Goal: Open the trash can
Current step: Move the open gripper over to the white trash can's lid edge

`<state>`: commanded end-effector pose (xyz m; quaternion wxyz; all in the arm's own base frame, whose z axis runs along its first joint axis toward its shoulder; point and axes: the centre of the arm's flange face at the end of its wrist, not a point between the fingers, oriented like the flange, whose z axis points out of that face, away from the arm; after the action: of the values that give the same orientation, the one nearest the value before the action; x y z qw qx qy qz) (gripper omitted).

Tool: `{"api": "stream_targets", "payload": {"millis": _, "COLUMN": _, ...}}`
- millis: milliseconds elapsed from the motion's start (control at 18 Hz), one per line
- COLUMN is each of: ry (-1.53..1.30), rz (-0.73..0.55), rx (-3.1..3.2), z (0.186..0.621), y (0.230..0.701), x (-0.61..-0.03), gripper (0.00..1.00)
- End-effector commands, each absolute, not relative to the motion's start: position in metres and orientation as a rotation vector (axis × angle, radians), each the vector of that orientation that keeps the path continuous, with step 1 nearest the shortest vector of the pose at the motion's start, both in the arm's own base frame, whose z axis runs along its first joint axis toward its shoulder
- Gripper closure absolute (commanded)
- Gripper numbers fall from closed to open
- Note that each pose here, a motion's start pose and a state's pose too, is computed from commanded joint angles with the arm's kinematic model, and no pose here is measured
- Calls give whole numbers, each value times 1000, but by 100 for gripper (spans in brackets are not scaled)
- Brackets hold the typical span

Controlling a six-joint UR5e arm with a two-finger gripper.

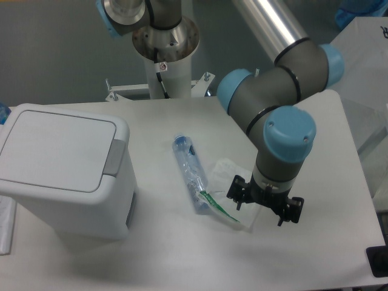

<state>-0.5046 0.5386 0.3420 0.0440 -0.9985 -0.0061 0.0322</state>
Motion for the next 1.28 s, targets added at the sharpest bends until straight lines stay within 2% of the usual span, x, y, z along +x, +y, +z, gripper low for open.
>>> {"api": "stream_targets", "payload": {"millis": 278, "ry": -11, "rz": 98, "rx": -3049, "z": 337, "y": 541, "x": -503, "gripper": 0}}
{"api": "stream_targets", "payload": {"millis": 500, "ry": -10, "rz": 106, "rx": -3034, "z": 308, "y": 543, "x": -488, "gripper": 0}}
{"api": "stream_targets", "payload": {"millis": 611, "ry": -66, "rz": 114, "rx": -2982, "z": 308, "y": 544, "x": -483, "gripper": 0}}
{"api": "stream_targets", "payload": {"millis": 944, "ry": -404, "rz": -117, "rx": -2738, "z": 357, "y": 559, "x": -455, "gripper": 0}}
{"api": "stream_targets", "payload": {"millis": 1278, "ry": -487, "rz": -206, "rx": -2651, "z": 400, "y": 580, "x": -392, "gripper": 0}}
